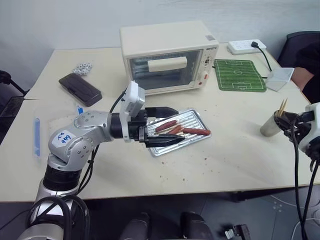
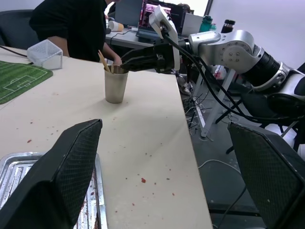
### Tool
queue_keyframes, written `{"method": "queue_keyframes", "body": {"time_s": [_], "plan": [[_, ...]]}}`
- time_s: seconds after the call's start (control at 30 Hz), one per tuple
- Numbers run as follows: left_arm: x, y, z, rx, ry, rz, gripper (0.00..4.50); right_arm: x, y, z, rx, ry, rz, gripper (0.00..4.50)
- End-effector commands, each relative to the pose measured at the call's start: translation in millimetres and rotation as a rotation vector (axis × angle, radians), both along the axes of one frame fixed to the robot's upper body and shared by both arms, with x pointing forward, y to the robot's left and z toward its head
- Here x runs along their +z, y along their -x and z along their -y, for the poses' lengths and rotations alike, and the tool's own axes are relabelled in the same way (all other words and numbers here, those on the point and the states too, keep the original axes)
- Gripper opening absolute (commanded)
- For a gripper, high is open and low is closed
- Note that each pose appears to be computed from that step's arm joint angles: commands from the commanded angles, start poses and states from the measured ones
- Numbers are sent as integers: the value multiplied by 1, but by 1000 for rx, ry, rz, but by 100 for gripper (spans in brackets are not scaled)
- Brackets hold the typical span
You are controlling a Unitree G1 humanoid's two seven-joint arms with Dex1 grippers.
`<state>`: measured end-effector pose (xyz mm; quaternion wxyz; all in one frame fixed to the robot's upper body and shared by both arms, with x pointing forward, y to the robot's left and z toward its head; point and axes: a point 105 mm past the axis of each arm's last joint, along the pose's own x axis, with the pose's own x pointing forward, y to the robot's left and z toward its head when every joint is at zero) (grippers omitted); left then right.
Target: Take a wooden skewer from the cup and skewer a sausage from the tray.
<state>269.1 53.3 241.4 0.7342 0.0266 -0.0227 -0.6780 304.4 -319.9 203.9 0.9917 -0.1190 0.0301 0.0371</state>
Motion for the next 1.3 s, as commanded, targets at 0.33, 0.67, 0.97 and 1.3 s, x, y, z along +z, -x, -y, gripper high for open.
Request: {"method": "queue_keyframes", "body": {"time_s": [0.33, 0.67, 0.97, 1.3], "plan": [[13, 1, -2, 4, -2, 85, 450, 1, -23, 10, -42, 13, 46, 157], [16, -1, -1, 9, 4, 97, 450, -7, -29, 17, -80, 10, 41, 102], [13, -5, -1, 13, 5, 100, 450, 8, -27, 13, -62, 7, 89, 2], [13, -9, 0, 12, 13, 121, 450, 9, -29, 7, -40, 51, 69, 2]]}}
